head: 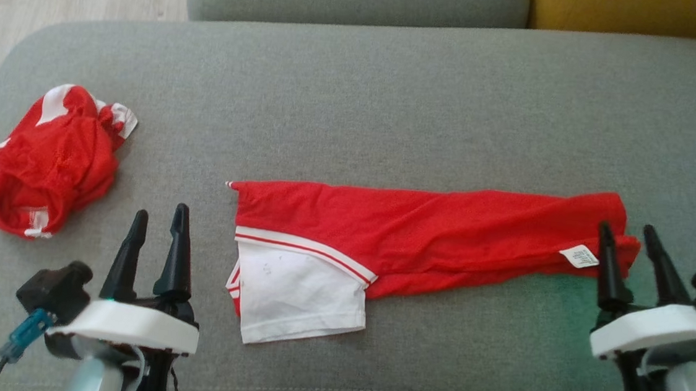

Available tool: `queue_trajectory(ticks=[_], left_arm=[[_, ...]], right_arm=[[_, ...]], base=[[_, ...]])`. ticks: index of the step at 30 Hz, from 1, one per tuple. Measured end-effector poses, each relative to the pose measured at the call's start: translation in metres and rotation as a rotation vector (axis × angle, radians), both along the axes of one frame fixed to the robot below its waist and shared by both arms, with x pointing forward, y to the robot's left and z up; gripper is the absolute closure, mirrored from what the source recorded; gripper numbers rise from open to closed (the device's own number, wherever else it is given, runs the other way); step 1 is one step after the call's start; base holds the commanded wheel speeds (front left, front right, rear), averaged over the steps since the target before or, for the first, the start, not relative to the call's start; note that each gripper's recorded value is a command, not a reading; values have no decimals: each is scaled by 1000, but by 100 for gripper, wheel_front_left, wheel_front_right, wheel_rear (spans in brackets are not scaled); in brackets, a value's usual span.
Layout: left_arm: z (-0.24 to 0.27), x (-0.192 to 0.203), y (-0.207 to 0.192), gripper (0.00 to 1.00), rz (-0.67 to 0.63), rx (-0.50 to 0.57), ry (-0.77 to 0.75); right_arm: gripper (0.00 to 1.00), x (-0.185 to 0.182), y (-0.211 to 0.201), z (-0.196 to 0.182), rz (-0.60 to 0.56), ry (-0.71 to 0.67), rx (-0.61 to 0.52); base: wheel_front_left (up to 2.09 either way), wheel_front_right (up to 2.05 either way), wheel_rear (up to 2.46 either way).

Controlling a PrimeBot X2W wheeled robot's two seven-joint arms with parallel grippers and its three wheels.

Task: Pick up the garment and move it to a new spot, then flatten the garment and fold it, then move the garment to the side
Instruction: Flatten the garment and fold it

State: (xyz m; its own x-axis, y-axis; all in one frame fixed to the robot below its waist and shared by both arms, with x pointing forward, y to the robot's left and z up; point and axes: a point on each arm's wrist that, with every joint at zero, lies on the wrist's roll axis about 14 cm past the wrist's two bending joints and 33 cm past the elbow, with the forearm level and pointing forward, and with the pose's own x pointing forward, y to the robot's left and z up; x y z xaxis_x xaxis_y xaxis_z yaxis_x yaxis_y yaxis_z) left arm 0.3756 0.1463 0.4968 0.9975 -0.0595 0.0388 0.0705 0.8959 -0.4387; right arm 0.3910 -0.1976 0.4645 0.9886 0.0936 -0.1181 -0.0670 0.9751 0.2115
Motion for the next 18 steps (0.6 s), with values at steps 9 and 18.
queue_trajectory(ticks=[9,18], left_arm=[[-15,14,2,0,-12,13,29],[-23,15,6,0,-7,16,48]], right_arm=[[0,28,-35,-27,-133,128,14],[0,26,-46,-77,-186,351,42]], base=[[0,0,0],[0,0,0]])
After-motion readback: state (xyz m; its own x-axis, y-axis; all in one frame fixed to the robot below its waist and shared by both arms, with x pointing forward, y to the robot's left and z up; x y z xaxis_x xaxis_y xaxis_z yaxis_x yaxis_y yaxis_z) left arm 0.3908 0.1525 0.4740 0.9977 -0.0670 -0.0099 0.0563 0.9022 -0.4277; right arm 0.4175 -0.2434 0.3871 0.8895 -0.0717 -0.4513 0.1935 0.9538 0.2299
